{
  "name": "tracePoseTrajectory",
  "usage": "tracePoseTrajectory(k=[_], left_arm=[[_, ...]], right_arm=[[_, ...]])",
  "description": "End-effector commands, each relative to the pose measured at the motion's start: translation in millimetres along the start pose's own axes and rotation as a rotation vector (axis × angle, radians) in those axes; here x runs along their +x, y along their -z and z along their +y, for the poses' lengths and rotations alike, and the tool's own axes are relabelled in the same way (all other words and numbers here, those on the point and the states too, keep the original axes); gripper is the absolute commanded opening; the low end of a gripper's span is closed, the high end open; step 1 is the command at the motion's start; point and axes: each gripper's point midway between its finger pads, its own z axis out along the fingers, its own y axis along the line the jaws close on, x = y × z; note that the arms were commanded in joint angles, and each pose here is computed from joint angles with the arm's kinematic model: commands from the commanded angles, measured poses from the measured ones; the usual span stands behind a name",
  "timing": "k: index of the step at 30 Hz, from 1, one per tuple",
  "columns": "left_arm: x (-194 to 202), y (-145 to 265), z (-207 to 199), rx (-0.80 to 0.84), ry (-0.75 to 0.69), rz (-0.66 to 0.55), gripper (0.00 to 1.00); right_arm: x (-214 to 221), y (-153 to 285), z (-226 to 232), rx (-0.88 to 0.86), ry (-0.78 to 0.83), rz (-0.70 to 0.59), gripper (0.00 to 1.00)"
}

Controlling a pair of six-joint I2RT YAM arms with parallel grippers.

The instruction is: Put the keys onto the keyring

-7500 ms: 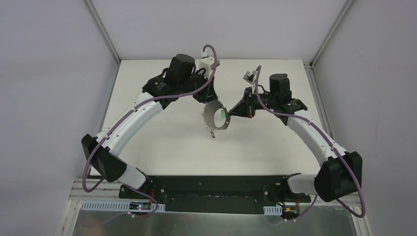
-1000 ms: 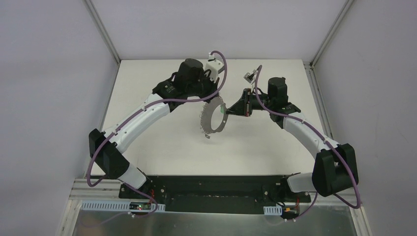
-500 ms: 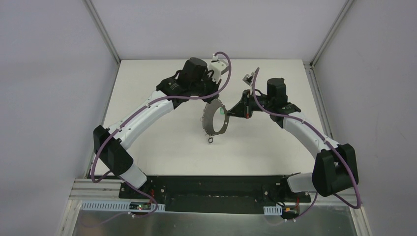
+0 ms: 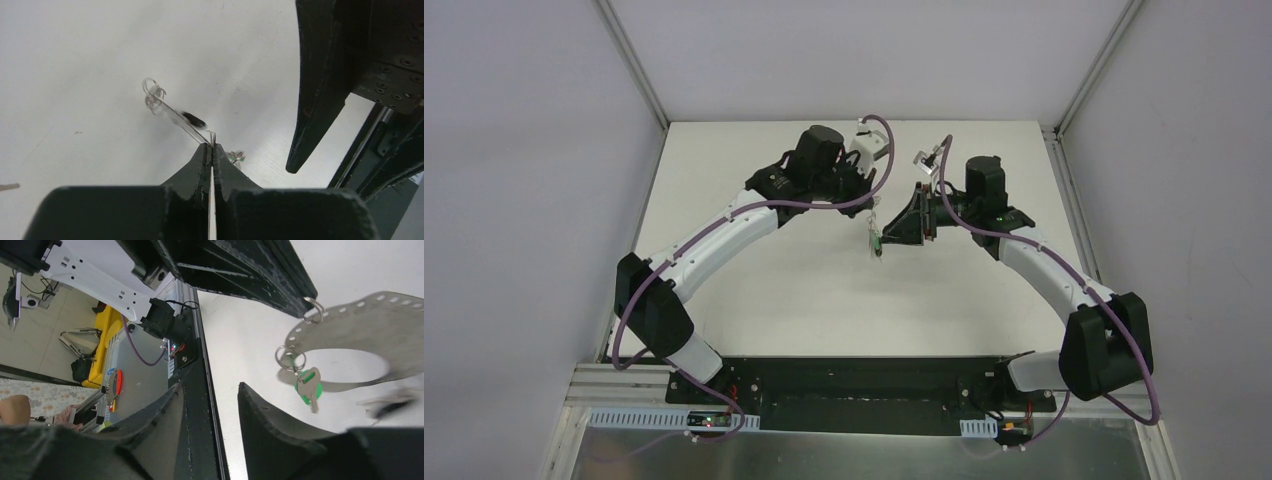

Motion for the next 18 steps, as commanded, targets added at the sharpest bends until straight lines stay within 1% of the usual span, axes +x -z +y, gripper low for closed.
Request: tracePoseTrajectory(k=[1,5,12,15,18], left_arm=[[-46,23,-21,0.135,-0.031,-0.184,0.00],[-51,32,-35,0.239,-0.039,-0.222,0.00],[-51,40,-59,0.392,-0.074,-0.268,0.00],[-53,44,-70,0.457,-0.037,-0.284,0.00],[-53,46,-75,0.482,-0.003,-0.290,0.00]], right_arm=[[-26,10,36,-0.093,0.136,-0.029,0.50],[-33,23,31,-0.053,0.156,-0.066,0.53],[-48,43,28,0.018,0.198,-0.128,0.51],[-52,45,31,0.017,0.206,-0.131,0.49],[-53,45,33,0.013,0.213,-0.132,0.49]])
